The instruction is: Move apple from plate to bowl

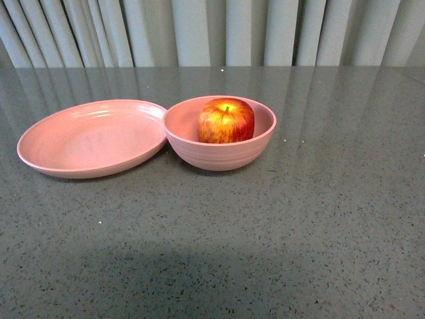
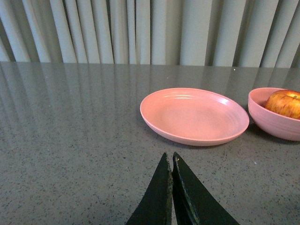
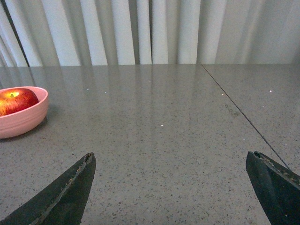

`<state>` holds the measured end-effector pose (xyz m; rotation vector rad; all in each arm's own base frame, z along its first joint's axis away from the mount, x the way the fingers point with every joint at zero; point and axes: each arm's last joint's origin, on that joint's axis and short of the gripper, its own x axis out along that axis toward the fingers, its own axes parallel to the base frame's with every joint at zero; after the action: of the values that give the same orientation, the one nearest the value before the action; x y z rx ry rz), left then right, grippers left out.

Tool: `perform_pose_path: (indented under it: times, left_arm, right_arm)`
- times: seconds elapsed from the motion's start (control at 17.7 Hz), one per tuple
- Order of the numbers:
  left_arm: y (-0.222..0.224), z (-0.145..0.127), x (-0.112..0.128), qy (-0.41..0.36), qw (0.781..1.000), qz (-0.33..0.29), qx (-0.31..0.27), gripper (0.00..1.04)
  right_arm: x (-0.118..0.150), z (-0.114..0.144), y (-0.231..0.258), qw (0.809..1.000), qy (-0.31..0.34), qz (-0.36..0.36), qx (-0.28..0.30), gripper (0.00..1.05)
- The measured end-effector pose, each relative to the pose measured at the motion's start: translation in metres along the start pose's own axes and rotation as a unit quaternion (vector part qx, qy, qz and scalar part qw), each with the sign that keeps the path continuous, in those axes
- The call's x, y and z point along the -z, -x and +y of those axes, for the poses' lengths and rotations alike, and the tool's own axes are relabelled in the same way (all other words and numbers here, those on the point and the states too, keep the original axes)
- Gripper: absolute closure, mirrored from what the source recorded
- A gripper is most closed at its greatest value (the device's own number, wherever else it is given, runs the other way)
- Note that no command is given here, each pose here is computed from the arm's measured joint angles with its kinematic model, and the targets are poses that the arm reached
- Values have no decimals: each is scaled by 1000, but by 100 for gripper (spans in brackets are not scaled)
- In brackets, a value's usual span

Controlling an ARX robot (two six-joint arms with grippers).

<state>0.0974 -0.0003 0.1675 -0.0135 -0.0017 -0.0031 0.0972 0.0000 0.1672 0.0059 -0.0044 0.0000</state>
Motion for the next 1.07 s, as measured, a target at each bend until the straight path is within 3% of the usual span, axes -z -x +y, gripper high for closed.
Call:
perform_pose_path:
  times: [0.11,0.17,0.4,1.07]
  left_arm:
    - [0,0,0,0,1000,0,0,76]
    - [0,0,0,0,1000,0,0,40]
    - [0,0,0,-1,1000,0,0,5]
    - [0,0,0,-1,1000,0,0,7]
  right_arm:
    - [0,0,0,1000,0,0,0,7]
    - [0,0,0,1000,0,0,0,7]
    - [0,0,0,1000,0,0,0,7]
    - [0,0,0,1000,0,0,0,7]
